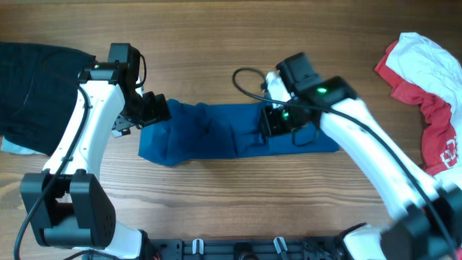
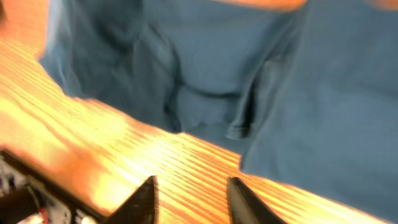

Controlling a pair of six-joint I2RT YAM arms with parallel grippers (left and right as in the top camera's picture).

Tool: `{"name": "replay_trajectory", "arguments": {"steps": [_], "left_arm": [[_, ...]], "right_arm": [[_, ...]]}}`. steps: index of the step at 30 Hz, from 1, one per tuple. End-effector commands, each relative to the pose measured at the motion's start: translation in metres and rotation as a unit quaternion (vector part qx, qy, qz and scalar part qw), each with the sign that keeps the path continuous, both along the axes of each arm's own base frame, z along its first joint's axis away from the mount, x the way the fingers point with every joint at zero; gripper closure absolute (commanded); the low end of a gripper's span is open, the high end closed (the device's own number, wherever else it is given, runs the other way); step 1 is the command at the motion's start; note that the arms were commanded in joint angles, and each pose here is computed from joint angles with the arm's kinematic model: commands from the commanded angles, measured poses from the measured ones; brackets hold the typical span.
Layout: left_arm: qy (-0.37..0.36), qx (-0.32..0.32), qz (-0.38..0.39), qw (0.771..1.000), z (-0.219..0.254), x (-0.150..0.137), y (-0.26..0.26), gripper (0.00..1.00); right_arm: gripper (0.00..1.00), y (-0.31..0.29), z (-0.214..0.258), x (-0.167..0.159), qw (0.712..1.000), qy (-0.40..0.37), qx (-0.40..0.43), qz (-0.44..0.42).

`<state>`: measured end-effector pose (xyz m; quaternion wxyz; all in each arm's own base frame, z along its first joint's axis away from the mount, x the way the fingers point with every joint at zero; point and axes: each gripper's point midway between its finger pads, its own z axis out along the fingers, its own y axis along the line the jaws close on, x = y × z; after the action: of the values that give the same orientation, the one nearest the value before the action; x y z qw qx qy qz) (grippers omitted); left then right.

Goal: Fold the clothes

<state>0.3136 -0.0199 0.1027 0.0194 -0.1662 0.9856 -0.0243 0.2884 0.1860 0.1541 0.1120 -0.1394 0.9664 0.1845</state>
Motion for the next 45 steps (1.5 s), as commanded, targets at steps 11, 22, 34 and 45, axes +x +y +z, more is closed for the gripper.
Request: {"name": "replay_trajectory", "arguments": {"steps": [11,22,34,45], "left_arm": [[-0.008,-0.084,-0.066,0.994,-0.088,0.004,-0.03,0.0],[0.056,-0.181,-0.138,0.972,-0.133,-0.016,-0.087,0.27],[0.037,-0.183,-0.086,0.979,-0.081,0.003,-0.054,0.96],[-0.066,-0.087,0.023,0.994,0.022,0.04,0.056,0.96]], "right_arm": [[0.4,-0.077,0.049,-0.003,0.984,-0.064,-0.07,-0.151],[0.42,-0.078,0.048,-0.006,0.983,-0.056,-0.072,-0.157],[0.42,-0.107,0.048,0.002,0.965,-0.071,-0.117,-0.223],[0.5,-0.107,-0.021,0.039,0.977,0.001,-0.142,-0.162]]}}
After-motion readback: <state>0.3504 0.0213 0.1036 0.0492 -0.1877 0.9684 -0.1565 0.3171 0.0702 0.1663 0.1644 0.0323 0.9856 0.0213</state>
